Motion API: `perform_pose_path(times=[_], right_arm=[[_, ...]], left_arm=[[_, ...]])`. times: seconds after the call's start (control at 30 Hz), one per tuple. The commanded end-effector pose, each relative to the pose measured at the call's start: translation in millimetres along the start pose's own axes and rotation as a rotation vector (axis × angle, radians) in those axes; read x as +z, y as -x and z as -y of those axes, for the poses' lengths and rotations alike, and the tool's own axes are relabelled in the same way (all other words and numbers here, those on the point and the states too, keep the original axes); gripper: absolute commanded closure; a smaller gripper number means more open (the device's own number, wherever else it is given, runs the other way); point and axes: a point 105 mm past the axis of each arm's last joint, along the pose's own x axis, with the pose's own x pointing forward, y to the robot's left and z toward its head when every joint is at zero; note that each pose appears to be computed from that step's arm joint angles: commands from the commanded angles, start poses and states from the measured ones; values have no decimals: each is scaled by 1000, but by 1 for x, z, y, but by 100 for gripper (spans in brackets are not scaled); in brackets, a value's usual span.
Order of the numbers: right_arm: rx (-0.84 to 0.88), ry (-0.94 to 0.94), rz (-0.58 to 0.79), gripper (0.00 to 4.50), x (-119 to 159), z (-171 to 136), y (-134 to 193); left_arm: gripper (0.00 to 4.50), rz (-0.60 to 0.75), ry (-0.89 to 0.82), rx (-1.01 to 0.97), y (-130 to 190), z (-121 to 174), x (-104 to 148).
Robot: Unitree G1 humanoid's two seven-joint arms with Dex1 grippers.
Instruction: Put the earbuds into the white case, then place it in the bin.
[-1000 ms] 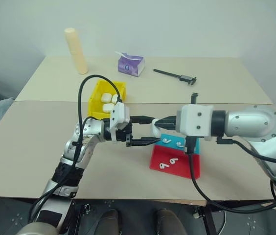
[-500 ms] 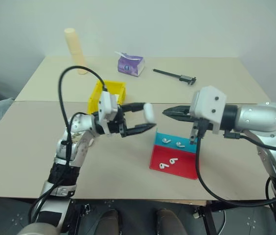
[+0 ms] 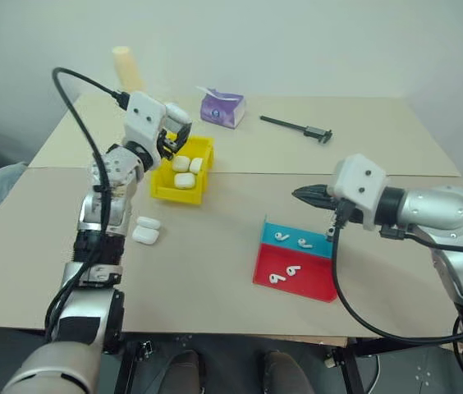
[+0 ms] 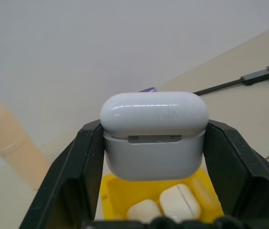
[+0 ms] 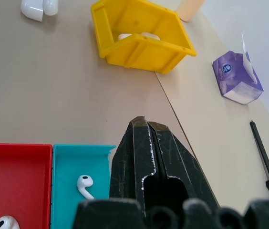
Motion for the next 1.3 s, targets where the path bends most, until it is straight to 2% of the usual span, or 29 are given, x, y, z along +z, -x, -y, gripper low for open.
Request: perform_pose_path(times=[0.03, 0.27, 0.43, 0.6, 0.77, 0.97, 1.1, 1.23, 1.3], right_arm=[[-30, 32, -7, 446, 0, 1, 2], [-39, 24, -33, 446, -5, -3, 6], [-37, 21, -49, 450, -10, -4, 6], [-35, 21, -57, 450, -12, -4, 4], [-40, 24, -72, 450, -16, -1, 8], [-19, 21, -125, 450, -32, 2, 36], [26, 6, -137, 450, -41, 3, 63], [122, 36, -155, 450, -49, -2, 95], [181, 57, -154, 450, -49, -7, 109]], left_arm=[[171, -3, -15, 41, -11, -6, 4], [171, -68, 31, 19, -17, -2, -18], [7, -50, 51, -22, -19, 6, -18], [3, -27, 52, -39, -16, 9, -15], [3, 80, 68, -103, 0, 16, 5], [3, 157, 81, -387, 70, 38, 21], [3, 100, 45, -508, 116, 40, 15], [3, 50, 104, -628, 161, 37, 8], [3, -41, 127, -717, 185, 36, -1]])
